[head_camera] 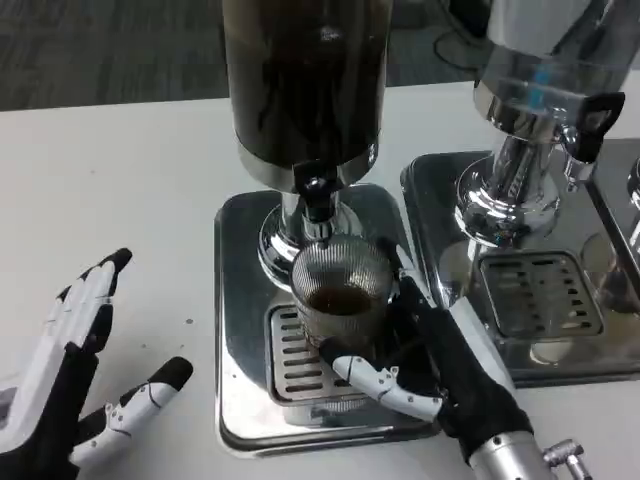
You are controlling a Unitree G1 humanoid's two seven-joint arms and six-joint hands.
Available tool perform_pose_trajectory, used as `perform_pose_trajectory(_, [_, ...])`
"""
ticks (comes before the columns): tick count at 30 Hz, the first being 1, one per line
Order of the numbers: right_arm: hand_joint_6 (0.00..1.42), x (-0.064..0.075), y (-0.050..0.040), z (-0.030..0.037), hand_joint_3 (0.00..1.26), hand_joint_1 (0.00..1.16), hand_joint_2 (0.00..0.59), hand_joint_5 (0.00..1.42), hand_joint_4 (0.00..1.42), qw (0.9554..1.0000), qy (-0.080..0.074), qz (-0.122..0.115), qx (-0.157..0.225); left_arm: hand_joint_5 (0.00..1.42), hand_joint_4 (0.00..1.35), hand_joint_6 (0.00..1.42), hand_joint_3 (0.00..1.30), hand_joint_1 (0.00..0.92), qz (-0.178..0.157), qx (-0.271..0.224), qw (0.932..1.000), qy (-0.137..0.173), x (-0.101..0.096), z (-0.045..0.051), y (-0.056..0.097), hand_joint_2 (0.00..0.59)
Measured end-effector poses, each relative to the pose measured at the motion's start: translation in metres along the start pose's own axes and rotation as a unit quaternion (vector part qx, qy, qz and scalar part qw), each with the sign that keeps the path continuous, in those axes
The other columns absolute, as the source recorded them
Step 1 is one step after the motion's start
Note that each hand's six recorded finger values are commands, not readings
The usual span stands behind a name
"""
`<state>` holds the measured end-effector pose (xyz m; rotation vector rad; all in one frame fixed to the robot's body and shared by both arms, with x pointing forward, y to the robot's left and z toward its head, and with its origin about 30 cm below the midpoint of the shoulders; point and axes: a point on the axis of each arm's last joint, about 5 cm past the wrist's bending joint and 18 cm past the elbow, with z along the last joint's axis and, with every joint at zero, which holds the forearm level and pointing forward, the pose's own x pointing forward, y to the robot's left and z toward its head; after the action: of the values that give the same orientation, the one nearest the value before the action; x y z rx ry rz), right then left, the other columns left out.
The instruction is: Grasp the cup under the faucet to collect the drink, then remove the cup.
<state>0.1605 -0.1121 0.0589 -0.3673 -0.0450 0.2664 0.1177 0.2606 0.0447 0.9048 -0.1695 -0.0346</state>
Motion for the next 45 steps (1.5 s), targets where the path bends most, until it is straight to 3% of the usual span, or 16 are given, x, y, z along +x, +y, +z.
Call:
perform_pose_trajectory(5, [0.13, 0.004, 0.0036, -0.0001, 0.0, 0.68, 0.178, 0.0, 0.0, 0.9999, 0.0, -0.011, 0.001, 0.0, 0.0, 0.0, 0.0, 0.0, 0.002, 0.001, 1.0, 0.001, 0.0, -0.0015, 0.004, 0.161])
perform_pose_trajectory(13, [0.16, 0.007, 0.0181, -0.0085, 0.0, 0.7, 0.166, 0.0, 0.0, 0.9989, -0.023, -0.022, 0.036, 0.0, 0.0, 0.0, 0.0, 0.0, 0.003, -0.006, 1.0, 0.005, -0.001, -0.0024, 0.006, 0.161])
perform_pose_trajectory(18, [0.17, 0.008, 0.0222, -0.0072, 0.0, 0.72, 0.161, 0.0, 0.0, 0.999, -0.031, -0.015, 0.028, 0.0, 0.0, 0.0, 0.0, 0.0, 0.001, -0.006, 0.9999, 0.009, -0.002, -0.0038, 0.009, 0.161])
perform_pose_trajectory(27, [0.24, 0.009, 0.0228, -0.0066, 0.0, 0.73, 0.161, 0.01, 0.0, 0.9992, -0.026, -0.019, 0.022, 0.01, 0.0, 0.0, 0.0, 0.0, -0.003, -0.007, 0.9998, 0.015, -0.006, -0.0044, 0.008, 0.164])
perform_pose_trajectory(33, [0.3, 0.012, 0.0223, -0.0055, 0.0, 0.73, 0.154, 0.09, 0.0, 0.9991, -0.023, -0.022, 0.026, 0.01, 0.0, 0.0, 0.0, 0.0, -0.003, -0.008, 0.9998, 0.017, -0.007, -0.0045, 0.008, 0.168])
perform_pose_trajectory(45, [0.47, 0.019, 0.0211, -0.0037, 0.0, 0.75, 0.152, 0.26, 0.14, 0.9993, -0.023, -0.02, 0.023, 0.01, 0.0, 0.0, 0.01, 0.0, -0.003, -0.009, 0.9998, 0.019, -0.008, -0.0046, 0.008, 0.171])
